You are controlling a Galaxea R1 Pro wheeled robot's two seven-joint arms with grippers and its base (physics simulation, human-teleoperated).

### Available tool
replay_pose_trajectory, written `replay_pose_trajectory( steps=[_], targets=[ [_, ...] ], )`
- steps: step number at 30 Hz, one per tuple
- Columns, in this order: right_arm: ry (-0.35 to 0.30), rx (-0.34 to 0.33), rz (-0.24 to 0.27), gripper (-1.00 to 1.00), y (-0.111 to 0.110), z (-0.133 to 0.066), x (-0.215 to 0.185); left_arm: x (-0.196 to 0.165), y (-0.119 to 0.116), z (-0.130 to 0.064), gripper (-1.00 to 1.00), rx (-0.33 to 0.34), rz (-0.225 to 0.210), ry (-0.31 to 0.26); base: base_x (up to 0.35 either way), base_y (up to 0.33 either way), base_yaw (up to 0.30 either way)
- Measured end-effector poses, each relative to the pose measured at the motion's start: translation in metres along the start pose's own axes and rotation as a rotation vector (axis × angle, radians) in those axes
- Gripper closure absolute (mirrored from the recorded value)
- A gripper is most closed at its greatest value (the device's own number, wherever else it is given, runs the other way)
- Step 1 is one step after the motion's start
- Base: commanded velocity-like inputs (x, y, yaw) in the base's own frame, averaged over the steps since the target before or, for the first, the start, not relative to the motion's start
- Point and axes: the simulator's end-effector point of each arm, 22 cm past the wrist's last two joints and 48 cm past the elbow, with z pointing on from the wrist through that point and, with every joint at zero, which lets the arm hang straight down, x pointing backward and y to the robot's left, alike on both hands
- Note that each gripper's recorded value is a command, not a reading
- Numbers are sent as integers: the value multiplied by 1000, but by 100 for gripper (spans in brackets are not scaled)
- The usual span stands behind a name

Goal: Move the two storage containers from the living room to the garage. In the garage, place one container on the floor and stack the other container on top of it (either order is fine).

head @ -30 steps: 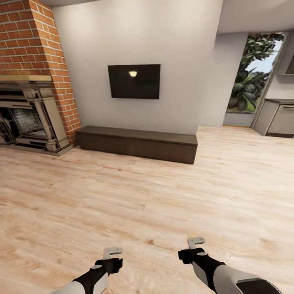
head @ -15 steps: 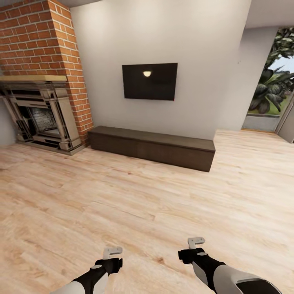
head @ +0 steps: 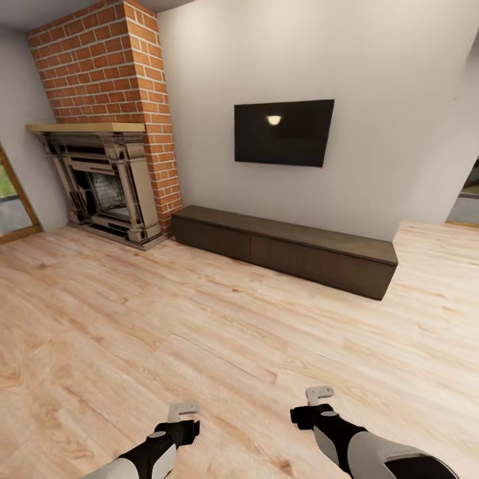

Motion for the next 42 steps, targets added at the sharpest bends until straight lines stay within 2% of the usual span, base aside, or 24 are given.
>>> replay_pose_trajectory(
  steps=[19,42],
  targets=[
    [0,0,1,-100,0,0,0,0,0,0,-100,0,0,0,345,0,269],
    [-10,-1,1,-100,0,0,-2,0,0,0,-100,0,0,0,345,0,29]
  ],
)
